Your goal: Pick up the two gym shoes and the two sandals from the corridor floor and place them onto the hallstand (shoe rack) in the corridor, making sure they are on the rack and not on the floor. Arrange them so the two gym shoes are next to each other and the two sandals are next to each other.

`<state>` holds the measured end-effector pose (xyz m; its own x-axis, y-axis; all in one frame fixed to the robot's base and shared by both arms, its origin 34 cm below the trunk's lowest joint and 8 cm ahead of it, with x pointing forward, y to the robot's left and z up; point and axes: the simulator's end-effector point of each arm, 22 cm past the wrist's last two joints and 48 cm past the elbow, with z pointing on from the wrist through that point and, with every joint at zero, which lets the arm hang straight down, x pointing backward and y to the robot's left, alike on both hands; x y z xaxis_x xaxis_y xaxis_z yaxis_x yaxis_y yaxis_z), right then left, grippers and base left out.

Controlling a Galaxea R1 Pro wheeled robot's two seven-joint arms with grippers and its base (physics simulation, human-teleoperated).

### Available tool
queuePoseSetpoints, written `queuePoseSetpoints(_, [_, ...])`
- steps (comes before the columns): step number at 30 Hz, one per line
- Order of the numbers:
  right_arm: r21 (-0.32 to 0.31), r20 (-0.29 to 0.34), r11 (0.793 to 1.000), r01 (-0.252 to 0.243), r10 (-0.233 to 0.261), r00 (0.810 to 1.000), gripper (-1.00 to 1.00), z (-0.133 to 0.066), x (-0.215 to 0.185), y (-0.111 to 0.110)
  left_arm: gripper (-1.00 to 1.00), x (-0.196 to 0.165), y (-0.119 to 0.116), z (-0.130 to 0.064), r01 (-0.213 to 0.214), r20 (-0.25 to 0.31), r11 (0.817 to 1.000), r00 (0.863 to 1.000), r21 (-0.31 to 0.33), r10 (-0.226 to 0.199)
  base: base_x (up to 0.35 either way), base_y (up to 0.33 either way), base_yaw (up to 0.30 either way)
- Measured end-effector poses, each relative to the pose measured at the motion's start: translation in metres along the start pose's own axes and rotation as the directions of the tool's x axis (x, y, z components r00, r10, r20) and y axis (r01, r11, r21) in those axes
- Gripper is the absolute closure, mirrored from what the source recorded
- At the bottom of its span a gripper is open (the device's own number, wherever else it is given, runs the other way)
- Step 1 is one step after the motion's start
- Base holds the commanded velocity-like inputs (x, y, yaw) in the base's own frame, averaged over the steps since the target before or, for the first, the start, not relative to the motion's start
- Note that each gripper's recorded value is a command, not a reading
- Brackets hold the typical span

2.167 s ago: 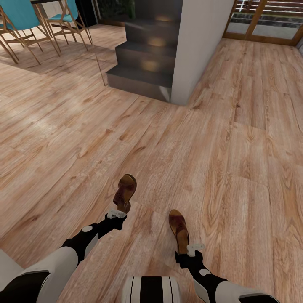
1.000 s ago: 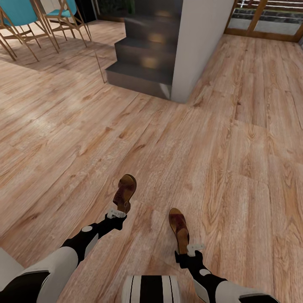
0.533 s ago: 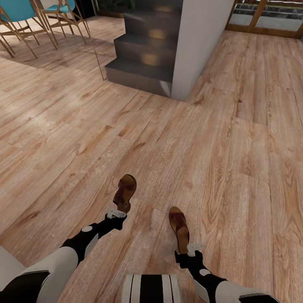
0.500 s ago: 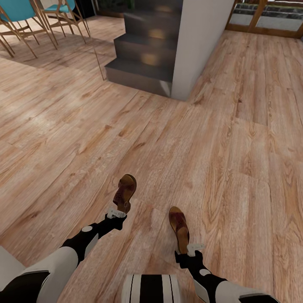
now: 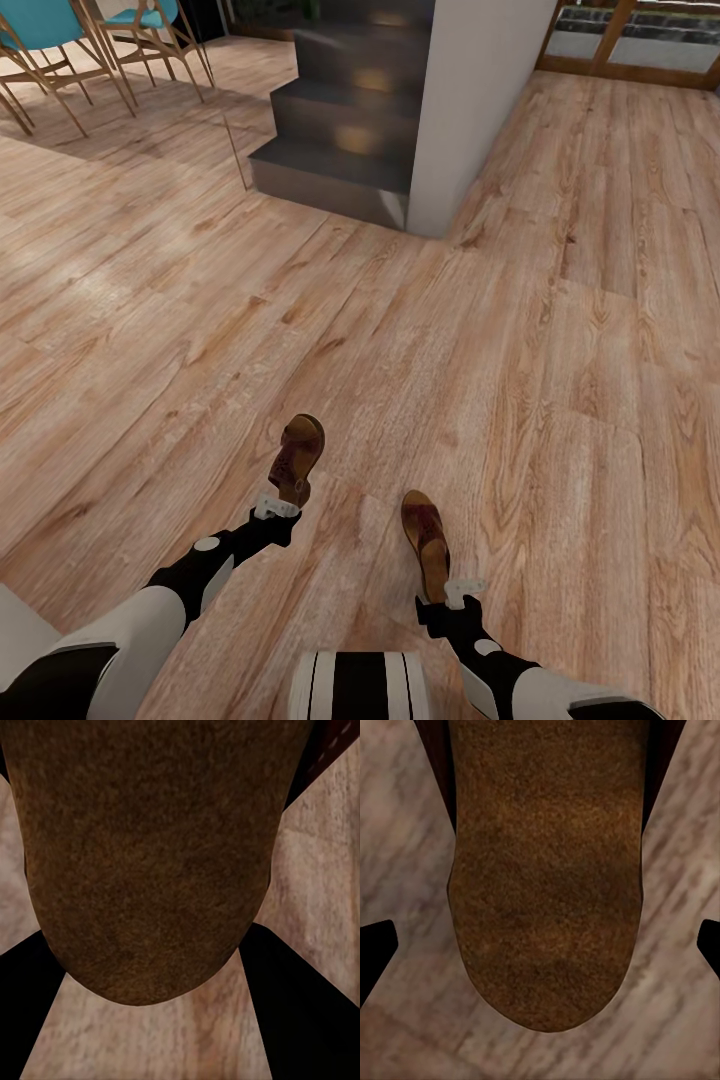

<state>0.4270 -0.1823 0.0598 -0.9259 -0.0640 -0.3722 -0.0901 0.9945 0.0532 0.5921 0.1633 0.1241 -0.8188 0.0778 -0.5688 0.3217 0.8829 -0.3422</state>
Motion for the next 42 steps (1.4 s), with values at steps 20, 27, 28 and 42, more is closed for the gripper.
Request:
queuePoseSetpoints(20, [0.005, 0.001, 1.0, 0.0, 0.0, 1.0, -1.0, 0.0001, -0.0003, -0.0013, 1.0, 0.0, 0.0, 0.0, 0.001, 0.0, 1.0, 1.0, 0.0, -0.001, 0.0, 0.0, 0.0])
queuePoseSetpoints(27, [0.009, 0.0, 1.0, 0.0, 0.0, 1.0, -1.0, 0.0001, -0.0001, -0.002, 1.0, 0.0, 0.0, 0.0, 0.0, 0.0, 1.0, 1.0, 0.0, 0.0, 0.0, 0.0, 0.0])
queuePoseSetpoints(28, [0.009, 0.0, 1.0, 0.0, 0.0, 1.0, -1.0, 0.0001, -0.0001, -0.002, 1.0, 0.0, 0.0, 0.0, 0.001, 0.0, 1.0, 1.0, 0.0, -0.001, 0.0, 0.0, 0.0])
queuePoseSetpoints(42, [0.017, 0.0, 1.0, 0.0, 0.0, 1.0, -1.0, 0.0001, -0.0002, -0.0036, 1.0, 0.0, 0.0, 0.0, 0.0, 0.0, 1.0, 1.0, 0.0, 0.0, 0.0, 0.0, 0.0])
